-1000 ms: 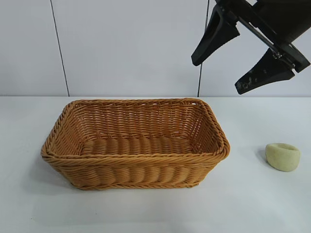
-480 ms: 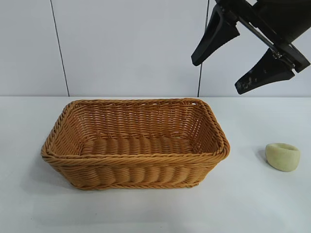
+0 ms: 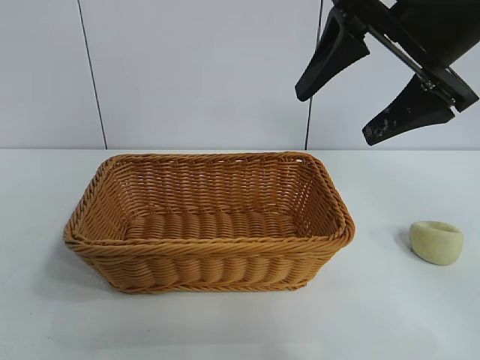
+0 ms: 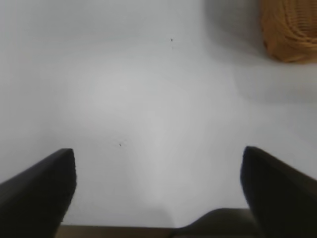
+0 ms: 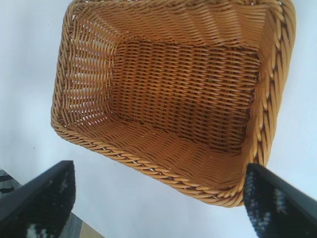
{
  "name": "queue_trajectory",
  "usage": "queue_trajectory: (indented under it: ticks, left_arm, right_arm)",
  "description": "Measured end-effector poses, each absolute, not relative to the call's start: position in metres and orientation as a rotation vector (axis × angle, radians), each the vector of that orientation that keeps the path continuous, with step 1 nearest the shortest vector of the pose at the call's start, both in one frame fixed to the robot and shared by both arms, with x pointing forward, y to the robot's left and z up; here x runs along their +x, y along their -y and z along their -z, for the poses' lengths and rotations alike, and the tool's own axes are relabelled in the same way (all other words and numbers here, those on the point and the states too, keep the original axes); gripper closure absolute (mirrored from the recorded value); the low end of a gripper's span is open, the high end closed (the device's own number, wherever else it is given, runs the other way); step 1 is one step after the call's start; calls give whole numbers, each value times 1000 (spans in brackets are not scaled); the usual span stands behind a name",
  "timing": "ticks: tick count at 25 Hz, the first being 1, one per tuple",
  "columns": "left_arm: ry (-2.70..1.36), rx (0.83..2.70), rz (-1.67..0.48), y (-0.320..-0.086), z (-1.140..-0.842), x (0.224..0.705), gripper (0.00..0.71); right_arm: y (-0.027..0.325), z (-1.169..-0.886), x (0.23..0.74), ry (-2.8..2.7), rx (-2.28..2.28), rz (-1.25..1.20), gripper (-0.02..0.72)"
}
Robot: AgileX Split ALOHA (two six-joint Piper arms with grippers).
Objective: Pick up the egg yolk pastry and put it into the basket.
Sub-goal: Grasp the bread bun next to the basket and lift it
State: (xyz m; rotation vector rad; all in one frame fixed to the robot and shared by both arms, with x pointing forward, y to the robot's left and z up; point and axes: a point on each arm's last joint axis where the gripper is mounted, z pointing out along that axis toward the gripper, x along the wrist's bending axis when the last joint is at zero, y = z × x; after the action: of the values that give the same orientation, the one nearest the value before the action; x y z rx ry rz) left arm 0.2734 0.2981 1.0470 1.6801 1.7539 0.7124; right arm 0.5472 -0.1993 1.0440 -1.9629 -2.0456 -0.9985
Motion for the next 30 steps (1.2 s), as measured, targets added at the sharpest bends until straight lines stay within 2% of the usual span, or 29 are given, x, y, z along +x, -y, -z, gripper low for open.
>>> queue_trajectory:
  ticks: [11, 16, 20, 25, 30]
  left_arm:
    - [-1571, 1517, -895, -297, -1050, 234, 15]
    - [-1570, 1516, -896, -297, -1049, 234, 15]
    - [-1570, 1516, -896, -297, -1049, 234, 15]
    - [-1572, 1517, -894, -297, -1049, 234, 15]
    - [-1572, 1517, -894, -297, -1049, 234, 15]
  right_arm:
    - [206, -1041, 548, 2146, -1996, 919, 71]
    - [216, -1054, 555, 2258, -2091, 853, 71]
    - [230, -1061, 559, 2352, -2202, 693, 71]
    - [255, -1050, 569, 2290, -2311, 569, 71]
    - [274, -1026, 581, 2210, -2367, 467, 71]
